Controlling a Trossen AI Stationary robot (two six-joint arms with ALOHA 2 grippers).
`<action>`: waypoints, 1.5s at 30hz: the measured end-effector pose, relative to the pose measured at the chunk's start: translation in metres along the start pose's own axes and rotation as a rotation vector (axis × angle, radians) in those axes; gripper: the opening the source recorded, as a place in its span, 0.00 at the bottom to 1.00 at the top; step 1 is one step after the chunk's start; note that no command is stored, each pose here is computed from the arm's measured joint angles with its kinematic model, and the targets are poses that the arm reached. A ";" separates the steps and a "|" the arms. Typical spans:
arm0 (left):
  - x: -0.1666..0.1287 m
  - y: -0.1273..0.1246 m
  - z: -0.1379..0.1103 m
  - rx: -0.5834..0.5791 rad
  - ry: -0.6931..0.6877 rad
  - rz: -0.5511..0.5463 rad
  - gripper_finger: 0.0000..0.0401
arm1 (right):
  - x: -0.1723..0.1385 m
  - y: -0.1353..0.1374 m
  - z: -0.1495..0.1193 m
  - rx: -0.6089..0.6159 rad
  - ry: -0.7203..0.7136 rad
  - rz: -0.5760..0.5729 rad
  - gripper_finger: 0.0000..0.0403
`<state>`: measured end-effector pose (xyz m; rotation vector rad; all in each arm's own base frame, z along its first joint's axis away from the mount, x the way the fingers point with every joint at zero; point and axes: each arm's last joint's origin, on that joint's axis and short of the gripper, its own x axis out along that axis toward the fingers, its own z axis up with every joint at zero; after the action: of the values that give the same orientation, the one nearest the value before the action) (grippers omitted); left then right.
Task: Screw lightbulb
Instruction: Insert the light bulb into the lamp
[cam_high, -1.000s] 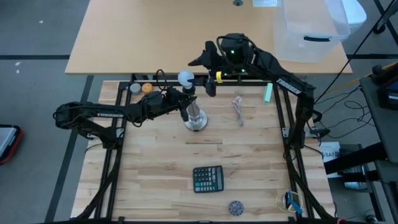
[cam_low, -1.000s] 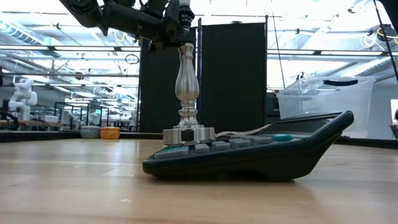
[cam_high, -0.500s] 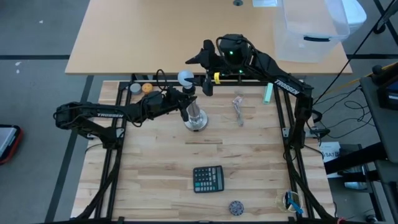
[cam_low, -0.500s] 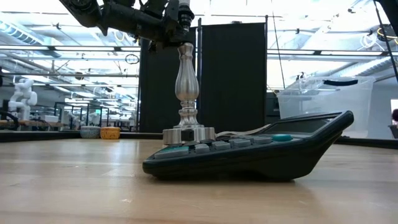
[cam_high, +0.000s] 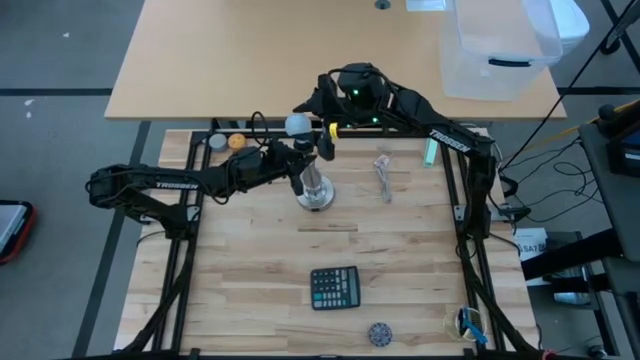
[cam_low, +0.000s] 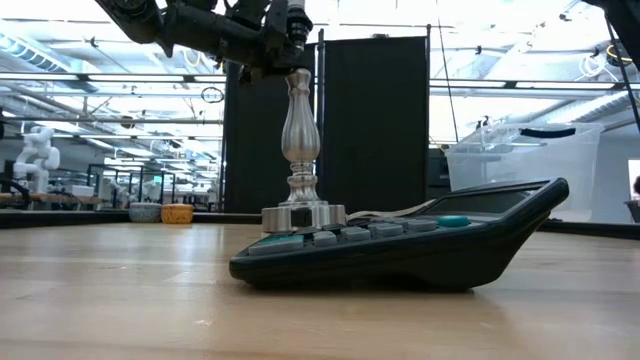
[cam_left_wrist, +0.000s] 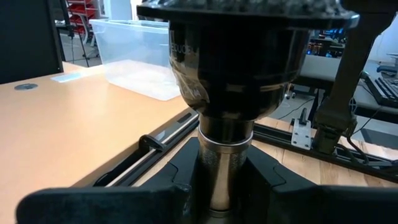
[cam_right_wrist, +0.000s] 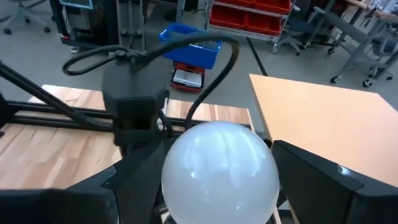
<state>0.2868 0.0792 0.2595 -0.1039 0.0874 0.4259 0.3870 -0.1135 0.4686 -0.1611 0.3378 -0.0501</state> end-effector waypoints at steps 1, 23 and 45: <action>0.000 0.000 0.000 -0.001 0.000 0.001 0.18 | 0.002 -0.001 -0.001 -0.003 -0.003 -0.002 0.73; 0.000 0.000 0.000 0.002 0.000 -0.005 0.18 | 0.006 0.013 0.001 0.166 0.038 -0.162 0.70; 0.000 0.001 0.000 0.007 -0.001 0.009 0.18 | 0.028 0.081 0.008 0.390 -0.020 -0.682 0.69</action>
<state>0.2866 0.0799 0.2596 -0.0961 0.0880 0.4342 0.4179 -0.0350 0.4536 0.1167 0.2345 -0.7834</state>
